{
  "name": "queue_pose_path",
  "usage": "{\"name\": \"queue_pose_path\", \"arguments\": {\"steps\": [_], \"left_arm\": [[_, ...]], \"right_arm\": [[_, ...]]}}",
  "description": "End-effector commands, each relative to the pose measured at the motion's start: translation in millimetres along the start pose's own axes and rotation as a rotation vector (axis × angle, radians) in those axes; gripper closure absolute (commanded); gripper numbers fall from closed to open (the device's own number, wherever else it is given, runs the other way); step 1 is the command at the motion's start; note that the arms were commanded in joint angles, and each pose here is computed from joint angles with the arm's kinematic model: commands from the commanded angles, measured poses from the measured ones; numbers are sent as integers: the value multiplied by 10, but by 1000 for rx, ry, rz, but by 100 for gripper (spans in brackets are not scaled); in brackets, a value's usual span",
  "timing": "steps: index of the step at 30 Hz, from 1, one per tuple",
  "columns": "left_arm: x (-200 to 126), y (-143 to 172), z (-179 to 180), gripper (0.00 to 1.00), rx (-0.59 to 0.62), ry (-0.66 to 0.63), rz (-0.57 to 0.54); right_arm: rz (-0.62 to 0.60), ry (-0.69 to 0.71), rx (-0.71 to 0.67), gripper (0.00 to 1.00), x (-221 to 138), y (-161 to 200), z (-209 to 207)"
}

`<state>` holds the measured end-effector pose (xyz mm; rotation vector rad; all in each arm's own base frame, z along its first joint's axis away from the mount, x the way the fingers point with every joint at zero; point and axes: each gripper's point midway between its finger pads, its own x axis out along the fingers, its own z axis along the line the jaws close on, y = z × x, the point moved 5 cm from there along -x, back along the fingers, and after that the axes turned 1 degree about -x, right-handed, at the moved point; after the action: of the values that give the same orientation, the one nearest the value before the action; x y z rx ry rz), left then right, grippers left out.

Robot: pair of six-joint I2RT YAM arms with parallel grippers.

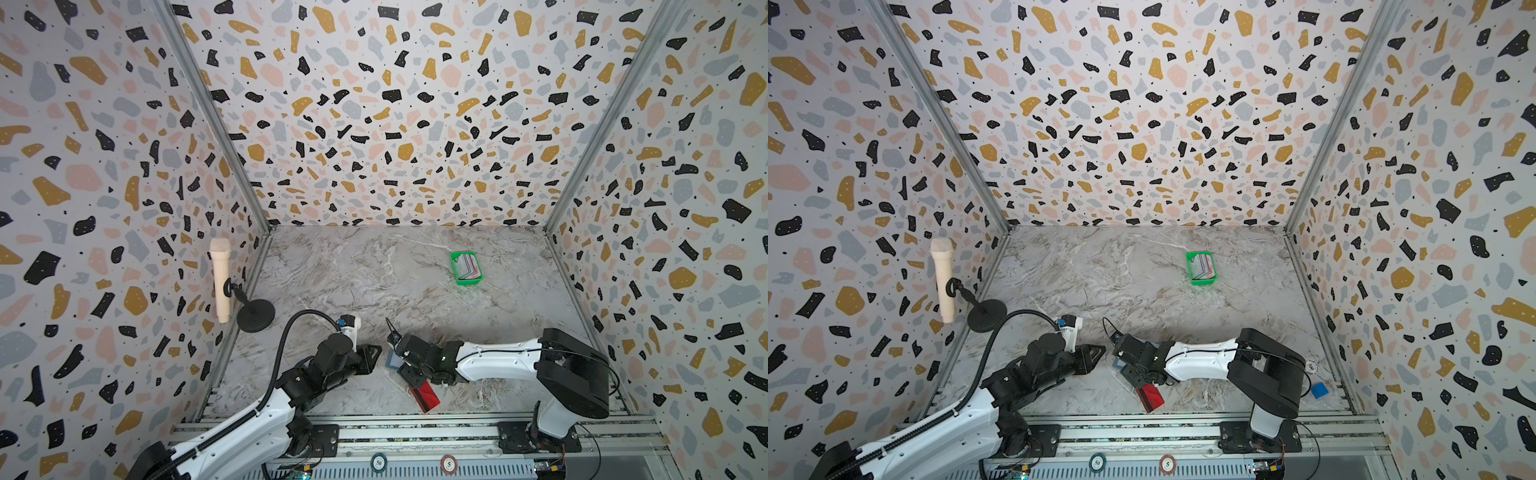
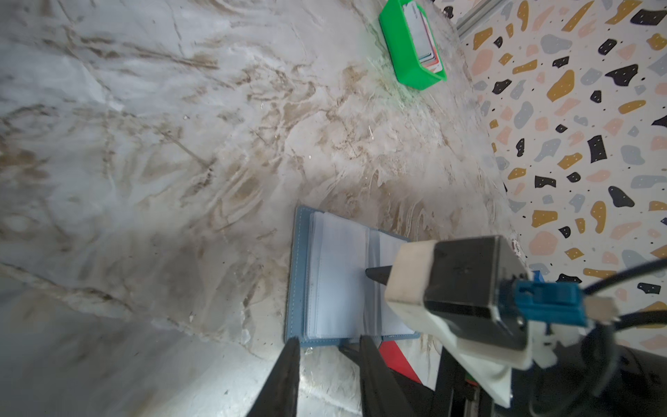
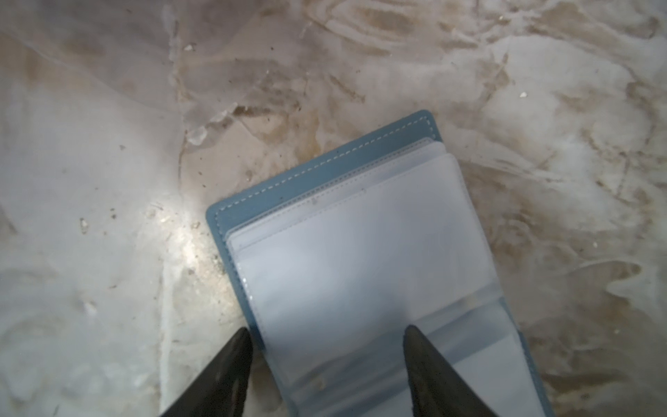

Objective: Insert credit cards into a card holder
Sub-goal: Rotate the card holder at the bottom-center of the table.

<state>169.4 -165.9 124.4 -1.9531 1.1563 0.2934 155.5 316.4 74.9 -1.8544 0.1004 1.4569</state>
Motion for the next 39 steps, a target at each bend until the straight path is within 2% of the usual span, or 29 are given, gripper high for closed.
{"name": "queue_pose_path", "arguments": {"steps": [1,5,12,19,22,24,27,30,33,35,39], "left_arm": [[41,-25,-81,69,-6,68,-10],[87,-3,-66,69,-2,66,3],[122,35,-49,69,-3,68,21],[162,90,-55,69,-3,74,52],[201,145,-85,72,11,76,80],[241,186,-133,77,34,80,105],[335,239,-229,82,73,87,139],[479,340,-371,92,105,124,185],[643,492,-506,100,159,138,253],[737,579,-538,100,185,130,291],[867,697,-587,100,214,133,340]], "right_arm": [[-80,-47,5,29,-331,-98,17],[-75,-37,47,30,-446,-1,-57],[11,-27,73,30,-345,301,-93],[91,41,136,35,-203,465,-335],[102,87,171,36,-188,491,-474],[68,82,185,35,-256,424,-507],[-35,4,186,34,-496,266,-436],[-103,-100,205,38,-732,242,-345],[-96,-234,229,44,-850,344,-201],[-89,-291,243,45,-896,437,-116],[-71,-295,261,46,-927,605,-40]]}}
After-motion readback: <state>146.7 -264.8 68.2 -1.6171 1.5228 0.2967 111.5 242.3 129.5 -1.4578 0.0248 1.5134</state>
